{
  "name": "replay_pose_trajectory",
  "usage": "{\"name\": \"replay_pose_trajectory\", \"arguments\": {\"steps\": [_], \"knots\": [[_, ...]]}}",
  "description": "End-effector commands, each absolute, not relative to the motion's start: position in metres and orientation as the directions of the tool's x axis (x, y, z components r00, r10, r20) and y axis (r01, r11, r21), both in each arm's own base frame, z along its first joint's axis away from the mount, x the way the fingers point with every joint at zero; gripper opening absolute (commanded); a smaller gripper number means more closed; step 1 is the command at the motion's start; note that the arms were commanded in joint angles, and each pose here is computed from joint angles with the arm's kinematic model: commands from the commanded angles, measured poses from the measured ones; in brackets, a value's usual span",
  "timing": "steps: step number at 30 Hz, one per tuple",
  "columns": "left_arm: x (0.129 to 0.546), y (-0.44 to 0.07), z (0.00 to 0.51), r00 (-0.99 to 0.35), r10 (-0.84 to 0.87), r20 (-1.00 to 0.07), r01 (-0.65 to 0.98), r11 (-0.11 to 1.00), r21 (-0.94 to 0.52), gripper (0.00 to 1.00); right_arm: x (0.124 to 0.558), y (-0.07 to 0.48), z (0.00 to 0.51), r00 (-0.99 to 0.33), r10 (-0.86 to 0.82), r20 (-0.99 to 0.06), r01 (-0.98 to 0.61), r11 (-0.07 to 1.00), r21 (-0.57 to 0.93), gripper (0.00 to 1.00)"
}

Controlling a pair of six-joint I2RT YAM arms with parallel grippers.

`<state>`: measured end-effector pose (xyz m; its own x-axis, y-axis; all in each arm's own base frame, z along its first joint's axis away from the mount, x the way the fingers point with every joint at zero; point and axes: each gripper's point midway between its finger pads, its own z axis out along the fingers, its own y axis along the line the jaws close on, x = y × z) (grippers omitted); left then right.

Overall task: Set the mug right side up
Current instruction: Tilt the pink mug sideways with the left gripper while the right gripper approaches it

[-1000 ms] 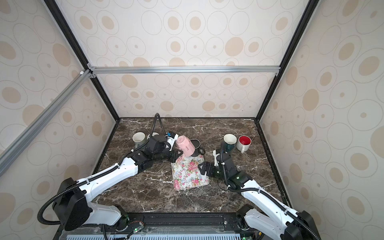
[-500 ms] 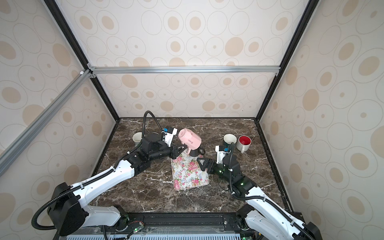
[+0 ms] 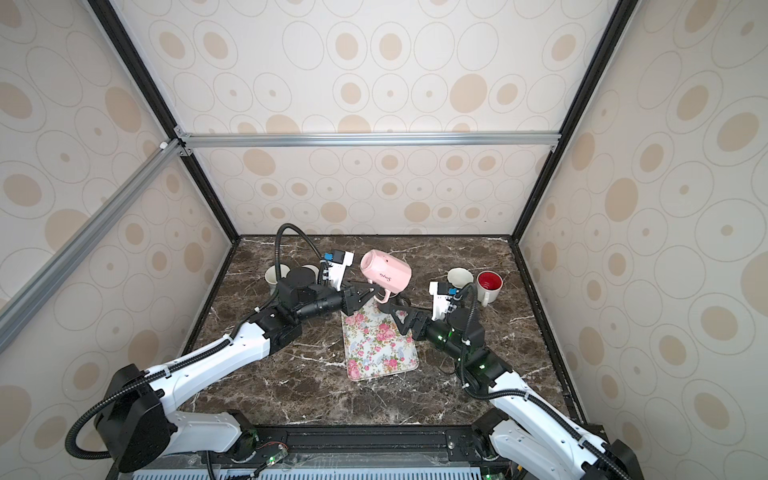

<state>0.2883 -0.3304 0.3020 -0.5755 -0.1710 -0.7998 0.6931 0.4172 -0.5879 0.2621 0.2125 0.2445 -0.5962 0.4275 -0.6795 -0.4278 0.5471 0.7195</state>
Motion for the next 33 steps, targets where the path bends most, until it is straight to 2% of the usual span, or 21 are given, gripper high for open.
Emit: {"name": "replay_pose_trajectory", "arguments": {"steps": [1, 7, 21, 28, 33], "knots": [[0.276, -0.330, 0.366, -0.460, -0.290, -0.839, 0.795, 0.286, -0.534, 0.00, 0.262, 0.216, 0.265, -0.552, 0.437, -0.710, -0.496, 0.513, 0.701, 0.93], [0.269, -0.334, 0.374, -0.477, -0.315, -0.820, 0.808, 0.209, -0.550, 0.00, 0.258, 0.219, 0.284, -0.515, 0.451, -0.729, -0.557, 0.470, 0.685, 0.92], [0.260, -0.336, 0.367, -0.514, -0.338, -0.789, 0.808, 0.119, -0.577, 0.00, 0.261, 0.227, 0.318, -0.490, 0.502, -0.713, -0.612, 0.384, 0.691, 0.87], [0.260, -0.335, 0.364, -0.484, -0.329, -0.811, 0.824, 0.141, -0.549, 0.00, 0.265, 0.236, 0.326, -0.505, 0.502, -0.702, -0.633, 0.338, 0.697, 0.70], [0.260, -0.336, 0.361, -0.494, -0.323, -0.807, 0.821, 0.133, -0.555, 0.00, 0.268, 0.240, 0.327, -0.516, 0.505, -0.692, -0.632, 0.321, 0.705, 0.67]]}}
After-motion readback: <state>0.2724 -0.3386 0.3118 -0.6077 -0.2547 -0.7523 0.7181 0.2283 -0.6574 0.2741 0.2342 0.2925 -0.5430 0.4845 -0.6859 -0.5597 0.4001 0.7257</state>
